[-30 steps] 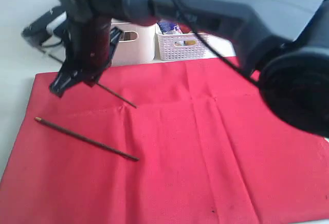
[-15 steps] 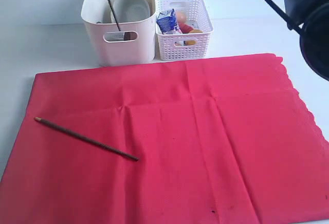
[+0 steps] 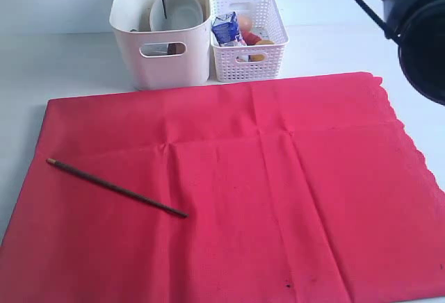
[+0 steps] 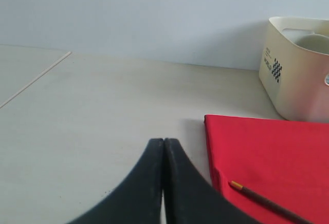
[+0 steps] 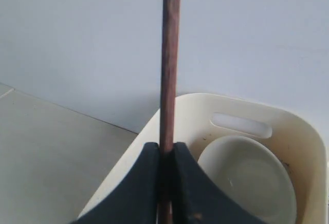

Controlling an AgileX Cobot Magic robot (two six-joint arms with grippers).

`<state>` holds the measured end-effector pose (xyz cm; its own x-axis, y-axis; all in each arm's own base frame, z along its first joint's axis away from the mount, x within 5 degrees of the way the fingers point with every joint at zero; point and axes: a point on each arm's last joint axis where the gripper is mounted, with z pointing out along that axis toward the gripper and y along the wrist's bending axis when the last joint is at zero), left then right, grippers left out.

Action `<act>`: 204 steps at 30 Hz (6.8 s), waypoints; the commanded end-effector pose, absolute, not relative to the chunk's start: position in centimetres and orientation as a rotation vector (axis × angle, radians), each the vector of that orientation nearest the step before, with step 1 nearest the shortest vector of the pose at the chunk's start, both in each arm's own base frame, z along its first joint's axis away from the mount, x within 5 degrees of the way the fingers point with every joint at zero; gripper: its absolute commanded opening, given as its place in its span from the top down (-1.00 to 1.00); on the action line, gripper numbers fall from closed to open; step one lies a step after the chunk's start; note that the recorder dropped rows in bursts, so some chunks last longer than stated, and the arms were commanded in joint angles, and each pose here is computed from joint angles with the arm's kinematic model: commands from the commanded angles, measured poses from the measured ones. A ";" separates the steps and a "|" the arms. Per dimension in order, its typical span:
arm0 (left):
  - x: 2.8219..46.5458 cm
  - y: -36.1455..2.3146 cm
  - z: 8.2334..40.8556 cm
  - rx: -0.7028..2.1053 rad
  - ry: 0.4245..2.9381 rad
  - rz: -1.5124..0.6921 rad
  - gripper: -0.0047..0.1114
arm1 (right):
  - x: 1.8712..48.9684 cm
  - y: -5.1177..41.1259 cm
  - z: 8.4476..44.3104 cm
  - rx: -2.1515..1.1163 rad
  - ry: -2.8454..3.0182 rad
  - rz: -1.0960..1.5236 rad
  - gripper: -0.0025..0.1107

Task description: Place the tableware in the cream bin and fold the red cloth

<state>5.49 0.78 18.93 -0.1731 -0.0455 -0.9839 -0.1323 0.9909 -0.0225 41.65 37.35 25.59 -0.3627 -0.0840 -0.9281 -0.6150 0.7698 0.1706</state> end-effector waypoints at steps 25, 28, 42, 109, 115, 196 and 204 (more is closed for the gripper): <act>5.5 0.7 19.0 -0.131 1.738 0.064 0.90 | 36.3 32.8 31.6 -0.909 2.244 0.310 0.27; 5.5 0.7 19.0 -0.131 1.738 0.064 0.90 | 33.6 33.3 32.4 -1.056 2.302 0.316 0.58; 5.5 0.7 19.0 -0.131 1.738 0.064 0.90 | 23.8 42.5 21.9 -1.596 2.453 0.205 0.76; 5.5 0.7 19.0 -0.131 1.738 0.064 0.90 | 38.3 38.8 29.5 -0.644 1.805 0.575 0.96; 5.5 0.7 19.0 -0.131 1.738 0.064 0.90 | 42.3 37.9 24.6 -0.579 1.750 0.573 0.89; 4.8 0.3 24.7 -0.236 1.076 -0.237 0.92 | 12.3 7.4 21.0 -0.241 1.843 0.292 0.96; 8.5 0.7 22.5 -0.271 1.406 -0.175 0.92 | 16.4 13.3 21.5 -0.453 1.976 0.250 0.96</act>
<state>7.22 0.66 23.37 0.2737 -0.2846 -0.9187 -0.0102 0.9543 -0.2987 15.24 11.36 22.23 -0.3353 -0.1125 -0.9354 -0.3662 0.9303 0.0194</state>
